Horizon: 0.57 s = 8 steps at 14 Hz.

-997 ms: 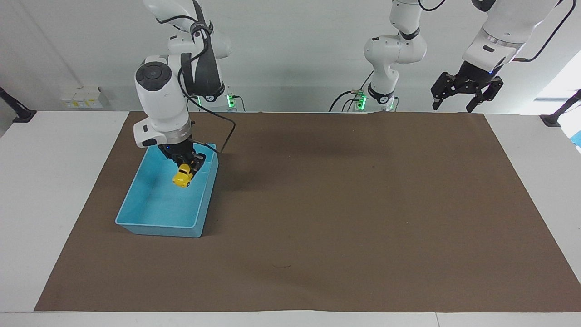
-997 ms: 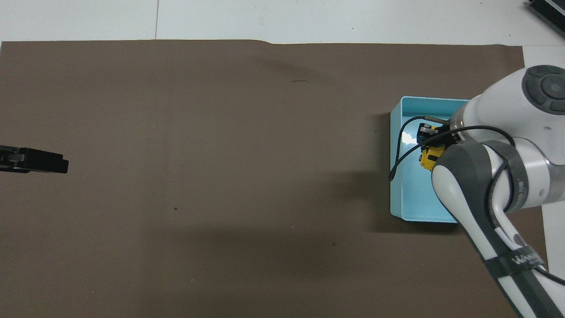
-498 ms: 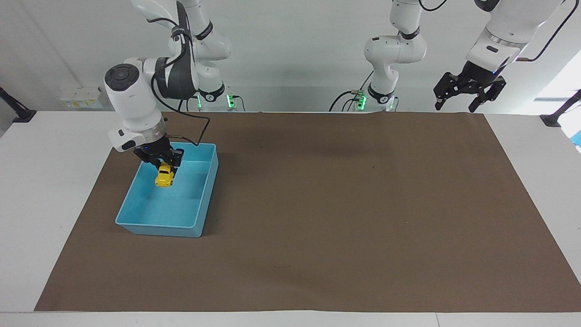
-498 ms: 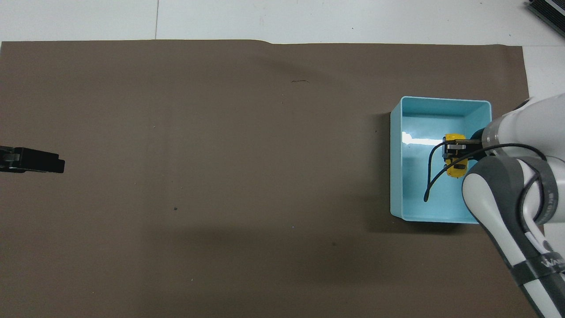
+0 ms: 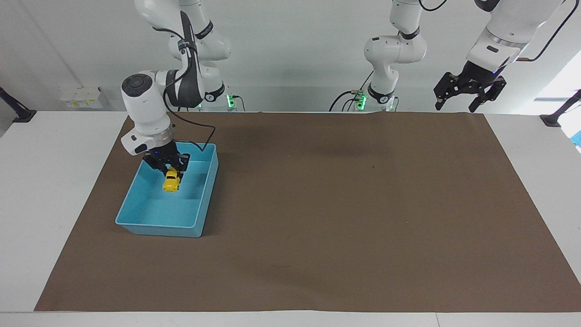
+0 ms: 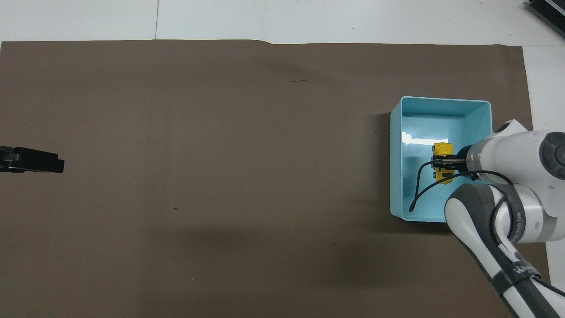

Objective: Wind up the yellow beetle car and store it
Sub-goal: 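Lower the car into the box and open the right gripper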

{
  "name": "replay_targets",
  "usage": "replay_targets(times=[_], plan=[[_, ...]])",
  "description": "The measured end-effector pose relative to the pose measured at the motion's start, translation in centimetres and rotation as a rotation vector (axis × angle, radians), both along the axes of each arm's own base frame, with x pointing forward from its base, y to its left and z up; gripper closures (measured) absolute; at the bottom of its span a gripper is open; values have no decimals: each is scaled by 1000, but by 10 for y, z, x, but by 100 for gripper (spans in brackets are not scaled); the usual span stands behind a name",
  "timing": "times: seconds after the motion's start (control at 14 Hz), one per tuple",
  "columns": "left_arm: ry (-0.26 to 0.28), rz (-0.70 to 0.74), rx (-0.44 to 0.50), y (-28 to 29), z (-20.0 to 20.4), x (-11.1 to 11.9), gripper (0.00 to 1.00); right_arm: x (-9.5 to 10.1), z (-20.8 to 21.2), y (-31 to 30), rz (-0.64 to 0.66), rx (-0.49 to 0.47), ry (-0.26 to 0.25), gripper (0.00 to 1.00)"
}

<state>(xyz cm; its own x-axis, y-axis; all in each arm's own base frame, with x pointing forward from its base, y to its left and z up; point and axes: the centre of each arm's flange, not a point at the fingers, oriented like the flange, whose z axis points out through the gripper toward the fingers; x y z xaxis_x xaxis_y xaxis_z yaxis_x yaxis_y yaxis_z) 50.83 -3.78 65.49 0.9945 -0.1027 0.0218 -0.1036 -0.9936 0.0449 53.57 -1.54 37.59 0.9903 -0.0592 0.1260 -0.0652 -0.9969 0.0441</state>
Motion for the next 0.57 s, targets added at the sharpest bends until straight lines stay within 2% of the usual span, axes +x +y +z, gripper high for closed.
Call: replay_targets(times=[0.36,0.57], plan=[[0,0,0,0,0,0,0,-10,-20,-2,-8,8,1,55],[0,0,0,0,0,0,0,-17,-45,-2,-15,22,-30,55]])
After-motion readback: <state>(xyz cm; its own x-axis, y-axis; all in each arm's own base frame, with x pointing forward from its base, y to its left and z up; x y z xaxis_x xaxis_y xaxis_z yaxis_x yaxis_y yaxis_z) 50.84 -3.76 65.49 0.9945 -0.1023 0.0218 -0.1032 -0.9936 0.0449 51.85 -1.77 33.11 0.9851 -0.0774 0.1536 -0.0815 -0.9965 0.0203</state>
